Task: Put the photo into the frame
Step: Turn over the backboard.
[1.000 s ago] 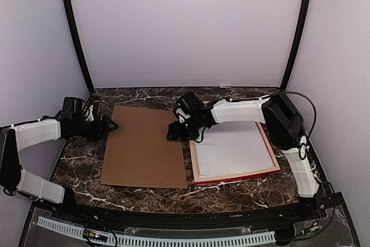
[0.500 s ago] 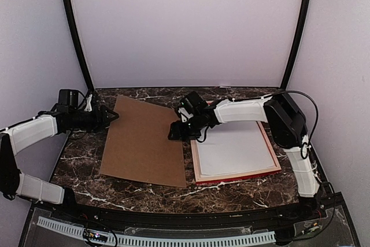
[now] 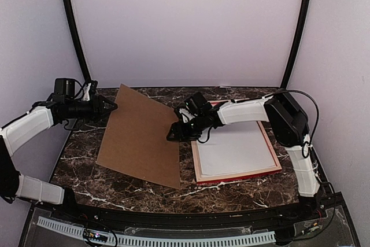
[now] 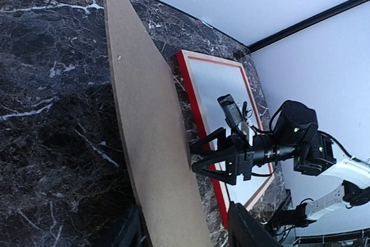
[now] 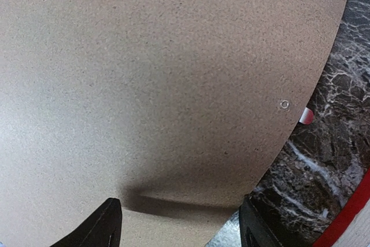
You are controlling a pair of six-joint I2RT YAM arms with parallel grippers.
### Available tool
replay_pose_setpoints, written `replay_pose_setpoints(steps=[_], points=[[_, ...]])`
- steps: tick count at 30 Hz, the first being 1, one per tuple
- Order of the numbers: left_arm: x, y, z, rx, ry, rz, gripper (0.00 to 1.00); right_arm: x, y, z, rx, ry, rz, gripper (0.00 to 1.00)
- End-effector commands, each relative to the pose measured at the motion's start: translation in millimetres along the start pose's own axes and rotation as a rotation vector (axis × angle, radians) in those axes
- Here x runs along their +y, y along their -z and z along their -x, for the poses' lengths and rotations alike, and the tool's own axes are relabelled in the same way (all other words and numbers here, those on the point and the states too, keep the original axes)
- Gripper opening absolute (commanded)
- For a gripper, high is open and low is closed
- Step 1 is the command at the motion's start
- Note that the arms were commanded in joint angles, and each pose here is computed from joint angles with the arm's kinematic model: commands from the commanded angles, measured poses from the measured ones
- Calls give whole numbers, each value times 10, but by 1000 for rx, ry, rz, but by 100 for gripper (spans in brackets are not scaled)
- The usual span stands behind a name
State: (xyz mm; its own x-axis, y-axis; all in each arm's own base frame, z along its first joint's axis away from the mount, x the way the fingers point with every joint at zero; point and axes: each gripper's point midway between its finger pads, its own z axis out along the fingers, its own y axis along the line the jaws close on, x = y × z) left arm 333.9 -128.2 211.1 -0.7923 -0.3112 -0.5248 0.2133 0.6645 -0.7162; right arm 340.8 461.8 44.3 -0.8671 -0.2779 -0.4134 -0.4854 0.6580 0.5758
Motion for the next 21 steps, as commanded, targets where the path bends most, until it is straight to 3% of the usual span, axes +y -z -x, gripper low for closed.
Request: replay_pose_setpoints(steps=[1, 9, 21], points=[[-77, 18, -180, 79, 18, -4, 49, 149, -79, -263, 81, 19, 79, 70], [-157, 1, -171, 105, 43, -45, 37, 140, -86, -289, 88, 28, 87, 70], [-336, -3, -181, 155, 58, -143, 42, 206, -72, -336, 91, 62, 187, 70]])
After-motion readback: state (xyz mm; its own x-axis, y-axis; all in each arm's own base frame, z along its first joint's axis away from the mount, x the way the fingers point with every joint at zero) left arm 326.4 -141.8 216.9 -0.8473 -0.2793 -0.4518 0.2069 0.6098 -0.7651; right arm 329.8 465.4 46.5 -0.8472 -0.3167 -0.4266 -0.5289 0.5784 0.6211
